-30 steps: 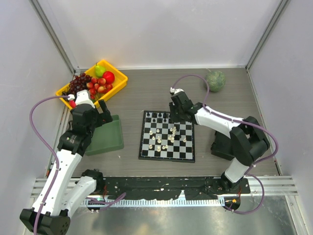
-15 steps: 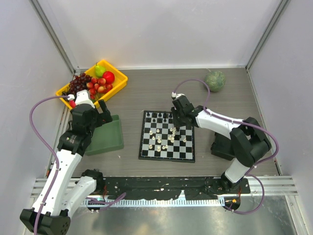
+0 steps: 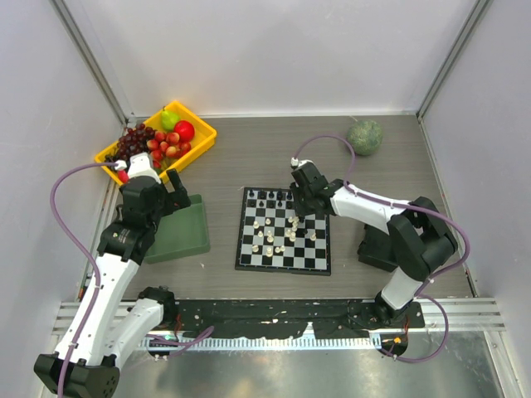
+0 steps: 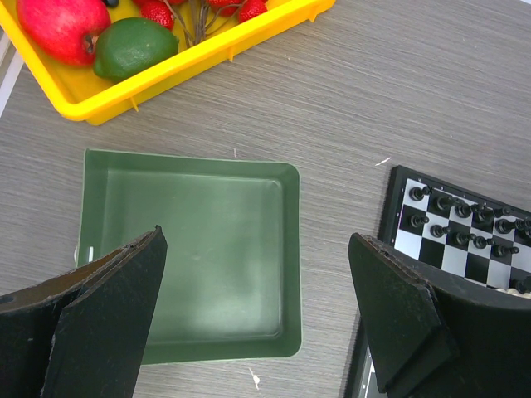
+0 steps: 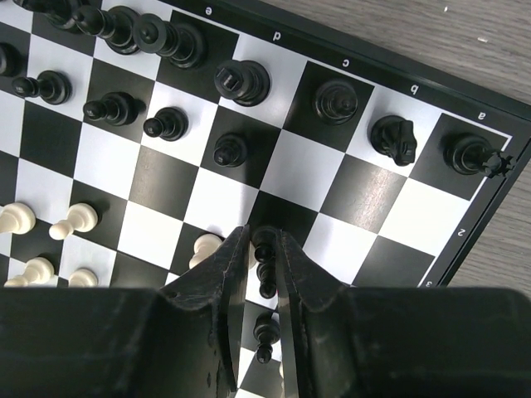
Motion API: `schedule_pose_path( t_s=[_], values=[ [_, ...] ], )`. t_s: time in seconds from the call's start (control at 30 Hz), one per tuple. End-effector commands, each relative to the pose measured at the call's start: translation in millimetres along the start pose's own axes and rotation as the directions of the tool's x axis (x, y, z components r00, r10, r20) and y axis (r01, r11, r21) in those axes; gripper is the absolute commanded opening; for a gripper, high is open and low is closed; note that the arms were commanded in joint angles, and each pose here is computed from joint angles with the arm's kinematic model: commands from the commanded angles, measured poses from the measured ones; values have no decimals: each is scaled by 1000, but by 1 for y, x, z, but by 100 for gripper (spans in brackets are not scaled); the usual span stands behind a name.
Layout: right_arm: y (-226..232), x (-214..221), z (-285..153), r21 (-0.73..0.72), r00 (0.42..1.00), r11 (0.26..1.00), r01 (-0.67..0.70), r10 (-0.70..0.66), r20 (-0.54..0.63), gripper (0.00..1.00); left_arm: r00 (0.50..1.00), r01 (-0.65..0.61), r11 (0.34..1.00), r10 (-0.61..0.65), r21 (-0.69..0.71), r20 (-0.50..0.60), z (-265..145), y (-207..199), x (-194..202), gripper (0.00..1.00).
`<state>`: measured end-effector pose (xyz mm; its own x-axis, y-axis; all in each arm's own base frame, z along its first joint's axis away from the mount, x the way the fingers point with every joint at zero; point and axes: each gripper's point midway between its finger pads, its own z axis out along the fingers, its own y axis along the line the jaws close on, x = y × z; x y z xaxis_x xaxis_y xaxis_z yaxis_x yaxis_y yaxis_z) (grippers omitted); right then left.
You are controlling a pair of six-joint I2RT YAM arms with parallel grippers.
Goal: Set up the chess pieces on the board
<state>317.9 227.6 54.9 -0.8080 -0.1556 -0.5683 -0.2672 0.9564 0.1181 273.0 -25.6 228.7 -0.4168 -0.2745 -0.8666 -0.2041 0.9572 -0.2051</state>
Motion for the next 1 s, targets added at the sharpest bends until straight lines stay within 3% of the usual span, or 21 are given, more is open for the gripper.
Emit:
schedule_pose_path(
  t_s=[0.0, 0.4, 0.97],
  values=[
    [-1, -7, 2, 13, 1000, 1000, -15, 15, 20, 26, 999, 9, 1000, -10, 20, 47, -1, -3, -11, 99],
    [-4, -8, 2, 20, 1000, 1000, -16, 15, 24, 19, 999, 7, 1000, -8, 23, 43, -1, -4, -10, 99],
    [-11, -34, 8, 32, 997, 999, -41, 39, 69, 18, 999, 6, 1000, -7, 23, 50, -1, -4, -14, 99]
  ],
)
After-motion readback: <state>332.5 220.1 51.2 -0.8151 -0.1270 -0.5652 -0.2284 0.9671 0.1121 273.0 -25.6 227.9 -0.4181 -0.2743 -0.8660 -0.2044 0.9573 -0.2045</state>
